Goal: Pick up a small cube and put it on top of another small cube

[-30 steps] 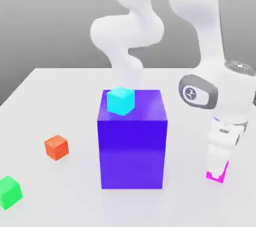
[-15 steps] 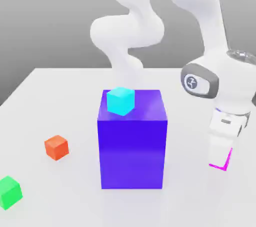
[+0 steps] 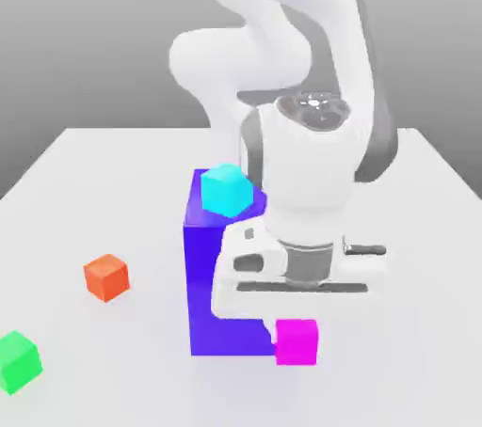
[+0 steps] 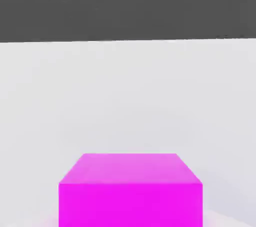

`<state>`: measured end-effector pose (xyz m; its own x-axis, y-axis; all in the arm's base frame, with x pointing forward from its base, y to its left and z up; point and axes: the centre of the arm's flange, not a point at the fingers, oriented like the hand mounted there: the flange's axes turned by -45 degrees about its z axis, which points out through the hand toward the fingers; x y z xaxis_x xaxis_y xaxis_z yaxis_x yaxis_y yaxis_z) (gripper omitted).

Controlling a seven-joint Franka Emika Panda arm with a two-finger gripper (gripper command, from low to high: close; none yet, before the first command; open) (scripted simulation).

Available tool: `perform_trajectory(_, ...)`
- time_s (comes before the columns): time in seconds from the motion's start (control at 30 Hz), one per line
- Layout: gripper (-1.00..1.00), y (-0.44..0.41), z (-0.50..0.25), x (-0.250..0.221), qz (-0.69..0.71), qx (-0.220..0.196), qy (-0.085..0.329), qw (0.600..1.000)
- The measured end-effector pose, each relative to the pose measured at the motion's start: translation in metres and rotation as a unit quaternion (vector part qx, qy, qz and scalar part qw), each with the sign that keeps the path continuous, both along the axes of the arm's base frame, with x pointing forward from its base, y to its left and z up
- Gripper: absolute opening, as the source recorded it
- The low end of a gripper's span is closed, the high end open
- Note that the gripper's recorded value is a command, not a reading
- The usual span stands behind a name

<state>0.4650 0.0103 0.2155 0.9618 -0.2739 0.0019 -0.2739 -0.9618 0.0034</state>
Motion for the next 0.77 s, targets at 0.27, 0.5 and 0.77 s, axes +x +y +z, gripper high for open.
perform_trajectory(0.27, -1.0, -0.161, 0.014, 0.002, -0.34, 0.001, -0.001, 0.94)
perform_trajectory(0.5, -1.0, -0.301, 0.019, -0.043, -0.606, 0.002, -0.002, 0.796)
perform_trajectory(0.77, 1.0, -0.319, -0.029, -0.051, -0.637, 0.002, -0.002, 0.771)
